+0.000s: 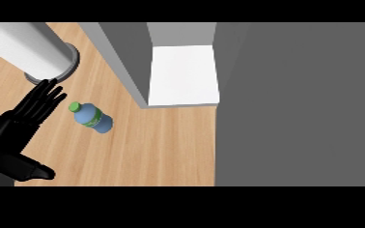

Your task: Pick up the bottled water, place it into the cabinet and close the cabinet

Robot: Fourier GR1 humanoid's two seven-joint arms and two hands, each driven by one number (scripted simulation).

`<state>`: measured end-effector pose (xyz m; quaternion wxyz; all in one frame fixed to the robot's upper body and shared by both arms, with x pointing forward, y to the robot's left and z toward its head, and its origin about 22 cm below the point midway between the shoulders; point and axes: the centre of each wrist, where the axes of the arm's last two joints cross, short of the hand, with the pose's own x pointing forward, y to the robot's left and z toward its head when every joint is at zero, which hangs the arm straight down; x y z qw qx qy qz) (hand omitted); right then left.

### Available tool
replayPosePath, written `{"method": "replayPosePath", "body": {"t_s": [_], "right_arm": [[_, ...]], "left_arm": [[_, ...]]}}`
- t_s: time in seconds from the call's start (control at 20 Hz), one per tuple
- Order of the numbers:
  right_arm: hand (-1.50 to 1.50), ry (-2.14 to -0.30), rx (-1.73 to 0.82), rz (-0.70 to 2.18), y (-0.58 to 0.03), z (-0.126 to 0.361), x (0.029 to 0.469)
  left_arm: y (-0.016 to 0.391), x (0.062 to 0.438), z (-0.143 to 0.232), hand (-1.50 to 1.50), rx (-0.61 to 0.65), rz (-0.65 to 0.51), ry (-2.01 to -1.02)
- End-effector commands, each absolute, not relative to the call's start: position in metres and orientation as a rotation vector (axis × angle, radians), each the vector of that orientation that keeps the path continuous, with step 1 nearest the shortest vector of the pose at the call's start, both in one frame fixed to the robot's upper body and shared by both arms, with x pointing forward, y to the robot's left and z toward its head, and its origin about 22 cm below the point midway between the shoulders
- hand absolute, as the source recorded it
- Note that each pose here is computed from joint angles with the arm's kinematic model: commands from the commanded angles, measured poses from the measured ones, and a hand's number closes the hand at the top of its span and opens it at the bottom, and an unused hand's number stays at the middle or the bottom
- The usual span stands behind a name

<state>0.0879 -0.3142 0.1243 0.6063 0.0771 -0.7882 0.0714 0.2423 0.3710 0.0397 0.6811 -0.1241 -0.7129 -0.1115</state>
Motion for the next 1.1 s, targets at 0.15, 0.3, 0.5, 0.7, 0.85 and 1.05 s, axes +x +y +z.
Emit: {"method": "replayPosePath", "body": {"t_s": [0.15, 0.3, 0.5, 0.7, 0.85, 1.05], "right_arm": [[-1.5, -1.917, 0.311, 0.14, -0.3, 0.158, 0.065], [-1.5, -1.905, 0.292, 0.141, -0.3, 0.157, 0.06], [-1.5, -1.9, 0.318, 0.14, -0.31, 0.152, 0.058], [-1.5, -1.918, 0.342, 0.156, -0.309, 0.154, 0.061], [-1.5, -1.911, 0.341, 0.133, -0.304, 0.158, 0.066], [-1.5, -1.915, 0.339, 0.167, -0.304, 0.152, 0.058]], "left_arm": [[0.372, 0.268, 0.005, -1.5, -0.205, -0.235, -1.577], [0.366, 0.274, -0.013, -1.5, -0.2, -0.244, -1.545], [0.373, 0.273, -0.036, -1.5, -0.202, -0.242, -1.485], [0.364, 0.297, -0.04, -1.5, -0.213, -0.234, -1.5], [0.362, 0.285, -0.065, -1.5, -0.185, -0.238, -1.472], [0.347, 0.282, -0.091, -1.5, -0.164, -0.212, -1.484]]}}
